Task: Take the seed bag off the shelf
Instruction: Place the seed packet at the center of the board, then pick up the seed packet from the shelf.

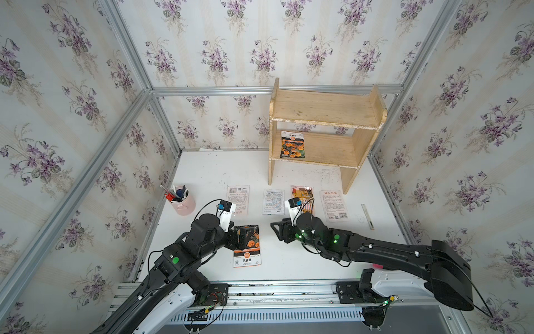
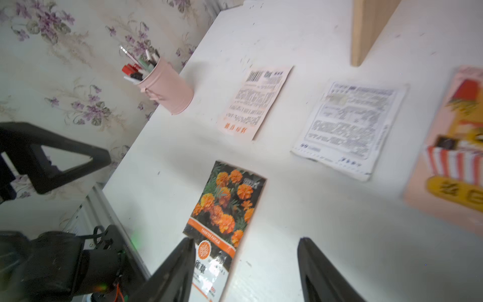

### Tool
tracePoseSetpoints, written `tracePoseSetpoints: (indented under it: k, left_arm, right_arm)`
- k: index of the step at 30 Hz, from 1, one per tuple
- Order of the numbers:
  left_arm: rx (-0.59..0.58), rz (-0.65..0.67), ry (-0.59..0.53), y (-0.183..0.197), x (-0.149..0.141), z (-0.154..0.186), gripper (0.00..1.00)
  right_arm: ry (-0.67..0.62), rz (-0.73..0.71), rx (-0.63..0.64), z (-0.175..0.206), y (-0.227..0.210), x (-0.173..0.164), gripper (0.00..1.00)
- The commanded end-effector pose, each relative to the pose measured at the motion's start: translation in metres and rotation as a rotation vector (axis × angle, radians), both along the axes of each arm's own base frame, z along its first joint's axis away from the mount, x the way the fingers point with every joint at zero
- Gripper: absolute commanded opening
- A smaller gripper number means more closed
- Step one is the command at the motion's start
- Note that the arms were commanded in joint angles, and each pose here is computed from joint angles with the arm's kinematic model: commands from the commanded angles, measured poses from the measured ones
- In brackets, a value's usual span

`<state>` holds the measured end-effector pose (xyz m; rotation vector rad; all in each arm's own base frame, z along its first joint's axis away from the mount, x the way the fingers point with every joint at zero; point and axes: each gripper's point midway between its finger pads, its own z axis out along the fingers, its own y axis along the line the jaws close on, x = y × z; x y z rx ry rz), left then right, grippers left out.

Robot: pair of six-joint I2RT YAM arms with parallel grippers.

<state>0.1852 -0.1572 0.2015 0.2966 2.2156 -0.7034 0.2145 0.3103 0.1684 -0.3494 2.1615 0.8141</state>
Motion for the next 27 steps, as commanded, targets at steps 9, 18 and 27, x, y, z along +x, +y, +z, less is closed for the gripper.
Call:
tracePoseSetpoints:
  k: [9, 18, 27]
  left_arm:
    - [-0.032, -0.013, -0.088, -0.028, 0.038, 0.041, 1.00]
    - [0.040, -0.030, -0.161, -0.079, 0.100, 0.069, 1.00]
    - [0.122, -0.001, -0.207, -0.143, 0.164, 0.073, 1.00]
  right_arm:
    - [-0.128, -0.063, -0.084, 0.043, -0.056, 0.033, 0.86]
    - [-0.184, -0.097, -0.075, 0.064, -0.090, 0.015, 1.00]
    - [-0.223, -0.186, -0.047, 0.079, -0.131, -0.002, 1.00]
